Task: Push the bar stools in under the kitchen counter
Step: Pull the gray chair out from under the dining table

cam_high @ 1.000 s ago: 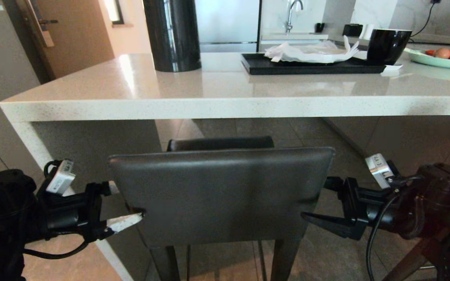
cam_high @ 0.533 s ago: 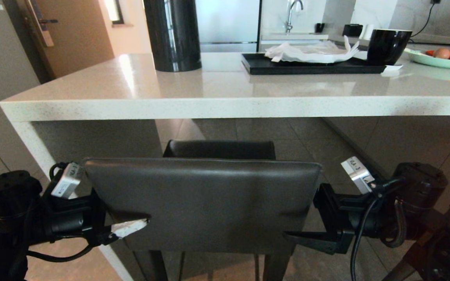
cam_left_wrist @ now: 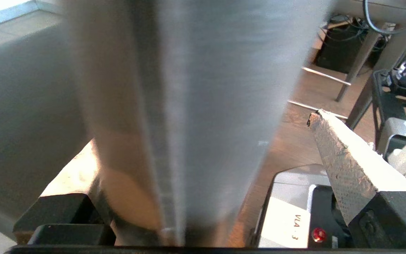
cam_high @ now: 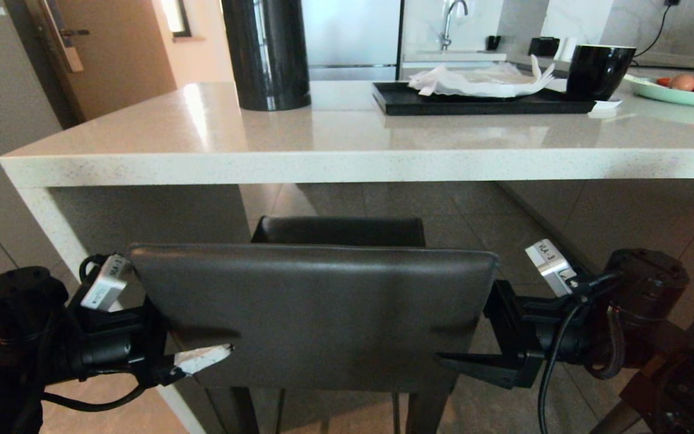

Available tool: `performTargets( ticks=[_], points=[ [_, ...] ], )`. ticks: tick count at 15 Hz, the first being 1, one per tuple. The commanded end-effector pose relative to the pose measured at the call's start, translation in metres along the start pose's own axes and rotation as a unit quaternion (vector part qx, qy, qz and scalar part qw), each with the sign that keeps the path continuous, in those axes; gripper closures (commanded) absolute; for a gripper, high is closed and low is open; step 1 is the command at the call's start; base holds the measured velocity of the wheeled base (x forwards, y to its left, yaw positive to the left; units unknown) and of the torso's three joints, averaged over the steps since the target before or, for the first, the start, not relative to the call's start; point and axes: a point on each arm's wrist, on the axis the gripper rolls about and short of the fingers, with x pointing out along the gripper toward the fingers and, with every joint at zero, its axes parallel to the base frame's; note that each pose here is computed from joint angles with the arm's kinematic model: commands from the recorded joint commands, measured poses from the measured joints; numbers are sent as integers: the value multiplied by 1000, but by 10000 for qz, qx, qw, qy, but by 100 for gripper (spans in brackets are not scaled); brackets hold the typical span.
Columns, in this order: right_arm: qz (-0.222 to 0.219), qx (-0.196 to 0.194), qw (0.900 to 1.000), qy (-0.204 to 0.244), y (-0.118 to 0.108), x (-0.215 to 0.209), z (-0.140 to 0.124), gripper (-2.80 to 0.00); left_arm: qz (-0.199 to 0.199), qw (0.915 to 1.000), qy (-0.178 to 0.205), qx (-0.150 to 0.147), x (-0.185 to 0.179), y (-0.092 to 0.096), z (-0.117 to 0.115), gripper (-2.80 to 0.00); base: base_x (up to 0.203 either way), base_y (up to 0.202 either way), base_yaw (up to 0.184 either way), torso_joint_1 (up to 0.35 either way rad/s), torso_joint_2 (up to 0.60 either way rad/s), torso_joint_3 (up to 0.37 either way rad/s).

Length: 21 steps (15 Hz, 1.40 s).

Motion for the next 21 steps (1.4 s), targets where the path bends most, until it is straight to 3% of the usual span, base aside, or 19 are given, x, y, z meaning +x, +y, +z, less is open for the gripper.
performTargets(
  ticks=[1, 5, 14, 21],
  points=[
    [25, -11, 10000, -6, -1, 1, -1, -280, -148, 9998, -50, 133, 3, -6, 6, -280, 0, 0, 0, 0, 0, 0],
    [18, 59, 10000, 36, -5, 3, -7, -280, -265, 9996, -55, 123, 6, -15, 9, -280, 0, 0, 0, 0, 0, 0],
    [-44, -23, 10000, -10, -6, 3, -3, -280, -256, 9996, -34, 90, 6, -15, 6, -280, 0, 0, 0, 0, 0, 0],
    [-44, -23, 10000, -10, -6, 3, -3, -280, -253, 9996, -32, 87, 6, -15, 6, -280, -184, 0, 0, 2, 2, 2]
  ],
)
